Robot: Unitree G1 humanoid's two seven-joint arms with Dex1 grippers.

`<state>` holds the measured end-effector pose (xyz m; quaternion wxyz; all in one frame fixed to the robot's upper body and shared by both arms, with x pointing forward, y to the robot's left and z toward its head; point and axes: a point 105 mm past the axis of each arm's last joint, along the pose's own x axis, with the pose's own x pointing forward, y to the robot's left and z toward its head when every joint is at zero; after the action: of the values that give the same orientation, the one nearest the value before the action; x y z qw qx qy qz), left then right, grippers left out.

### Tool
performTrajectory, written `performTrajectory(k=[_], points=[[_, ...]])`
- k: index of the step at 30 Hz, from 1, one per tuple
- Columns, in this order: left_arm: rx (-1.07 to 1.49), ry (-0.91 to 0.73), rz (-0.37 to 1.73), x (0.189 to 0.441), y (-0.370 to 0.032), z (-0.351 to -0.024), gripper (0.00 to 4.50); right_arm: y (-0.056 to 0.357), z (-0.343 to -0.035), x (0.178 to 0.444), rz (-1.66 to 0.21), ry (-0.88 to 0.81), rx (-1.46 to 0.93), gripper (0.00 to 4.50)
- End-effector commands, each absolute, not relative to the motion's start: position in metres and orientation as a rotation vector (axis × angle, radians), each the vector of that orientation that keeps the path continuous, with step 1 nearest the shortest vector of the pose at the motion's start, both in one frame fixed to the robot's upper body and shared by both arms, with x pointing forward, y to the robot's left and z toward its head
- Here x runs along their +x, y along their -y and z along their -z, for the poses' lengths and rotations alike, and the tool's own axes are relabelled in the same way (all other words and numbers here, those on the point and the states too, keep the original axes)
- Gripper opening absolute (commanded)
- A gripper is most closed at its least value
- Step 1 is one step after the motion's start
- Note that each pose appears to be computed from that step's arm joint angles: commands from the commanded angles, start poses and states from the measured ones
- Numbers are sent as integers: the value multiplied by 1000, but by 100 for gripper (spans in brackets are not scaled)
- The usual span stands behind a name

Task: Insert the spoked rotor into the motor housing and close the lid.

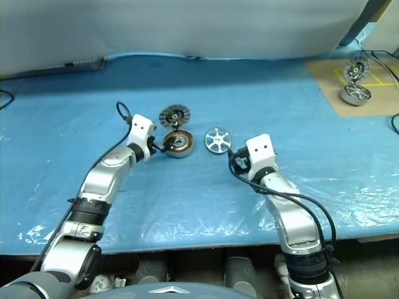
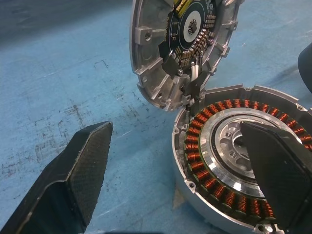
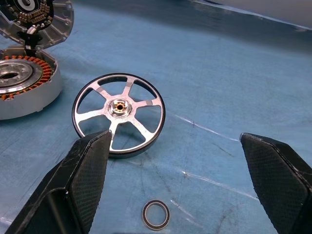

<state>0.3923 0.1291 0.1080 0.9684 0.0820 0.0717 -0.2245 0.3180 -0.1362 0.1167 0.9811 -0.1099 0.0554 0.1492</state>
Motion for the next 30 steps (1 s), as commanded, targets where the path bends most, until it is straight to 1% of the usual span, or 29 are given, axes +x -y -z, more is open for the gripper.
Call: performTrajectory(k=[1, 10, 17, 21, 24, 26, 28, 30], points=[[184, -93, 453, 393, -127, -122, 444, 132, -124, 315, -342, -81, -211, 450], [183, -91, 448, 393, -128, -123, 444, 136, -135, 320, -294, 14, -245, 450], [182, -86, 445, 393, -127, -124, 444, 128, -132, 317, -377, 4, -270, 450], [181, -86, 443, 393, -127, -124, 444, 132, -136, 320, -341, 32, -294, 450], [181, -87, 446, 393, -126, -123, 444, 133, -134, 319, -341, 10, -256, 450], [181, -88, 448, 393, -126, -123, 444, 136, -140, 319, -303, 60, -274, 450], [183, -89, 450, 393, -126, -123, 444, 140, -141, 319, -262, 72, -272, 450], [184, -90, 451, 393, -126, -123, 444, 142, -134, 319, -229, 24, -226, 450]])
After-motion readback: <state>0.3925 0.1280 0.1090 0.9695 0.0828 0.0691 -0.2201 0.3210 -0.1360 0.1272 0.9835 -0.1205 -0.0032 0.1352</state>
